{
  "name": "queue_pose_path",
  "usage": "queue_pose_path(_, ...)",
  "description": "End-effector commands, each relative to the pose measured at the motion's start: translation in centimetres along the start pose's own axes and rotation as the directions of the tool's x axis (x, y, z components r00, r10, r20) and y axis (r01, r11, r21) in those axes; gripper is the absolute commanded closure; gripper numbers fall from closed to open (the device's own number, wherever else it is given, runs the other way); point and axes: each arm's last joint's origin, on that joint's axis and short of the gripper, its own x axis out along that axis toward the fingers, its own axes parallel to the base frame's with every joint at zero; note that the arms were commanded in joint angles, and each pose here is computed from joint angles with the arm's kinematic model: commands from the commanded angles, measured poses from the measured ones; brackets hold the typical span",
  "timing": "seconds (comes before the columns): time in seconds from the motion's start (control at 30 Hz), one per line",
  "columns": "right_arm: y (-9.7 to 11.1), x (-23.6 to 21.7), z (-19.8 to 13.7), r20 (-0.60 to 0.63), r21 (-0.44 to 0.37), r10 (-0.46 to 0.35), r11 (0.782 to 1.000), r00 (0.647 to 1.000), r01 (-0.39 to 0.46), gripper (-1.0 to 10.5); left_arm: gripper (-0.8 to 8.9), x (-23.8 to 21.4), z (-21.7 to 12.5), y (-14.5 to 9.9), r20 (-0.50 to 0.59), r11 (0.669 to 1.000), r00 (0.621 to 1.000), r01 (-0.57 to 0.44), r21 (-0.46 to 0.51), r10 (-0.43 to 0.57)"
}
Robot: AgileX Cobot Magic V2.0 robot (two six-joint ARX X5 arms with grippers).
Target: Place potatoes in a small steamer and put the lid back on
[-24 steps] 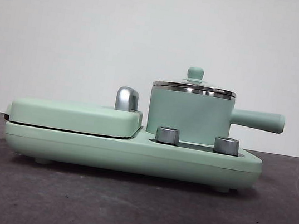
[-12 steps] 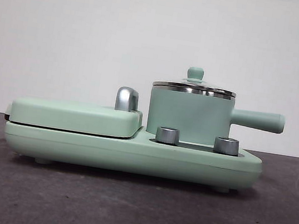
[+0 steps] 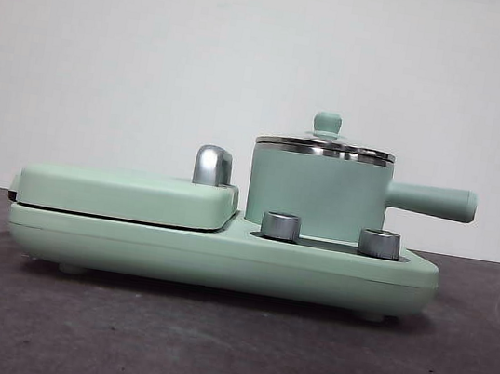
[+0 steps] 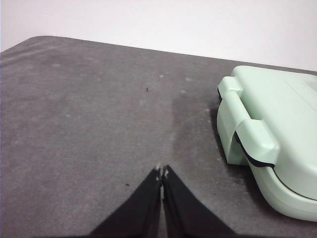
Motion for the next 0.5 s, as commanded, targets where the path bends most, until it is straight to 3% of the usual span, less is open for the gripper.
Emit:
queue_pose_path(0.03,0.04,0.00,0.22,0.014,0.001,0.003,1.000,1.000,-0.003,9.3,8.07,0.18,-0.68,0.05,-0.024,1.000,1.000,0.008,0.016,-0.008)
queue_pose_path(0.33,0.04,0.00,0.22,0.014,0.001,0.003,1.000,1.000,-0.003,9.3,8.08,0.18,-0.68,0.05,-0.024,1.000,1.000,0.008,0.016,-0.008)
queue_pose_path(0.4,0.01,-0.02,0.27,0.021,-0.034,-0.004,0.999,1.000,0.005,9.3,8.07,0.18,-0.68,0.05,-0.024,1.000,1.000,0.008,0.016,-0.008)
queue_pose_path(0.5,-0.06,0.15,0.11,0.041,-0.002,-0.033,0.999,0.999,0.033,9.3,8.07,0.18,-0.68,0.05,-0.024,1.000,1.000,0.008,0.016,-0.008)
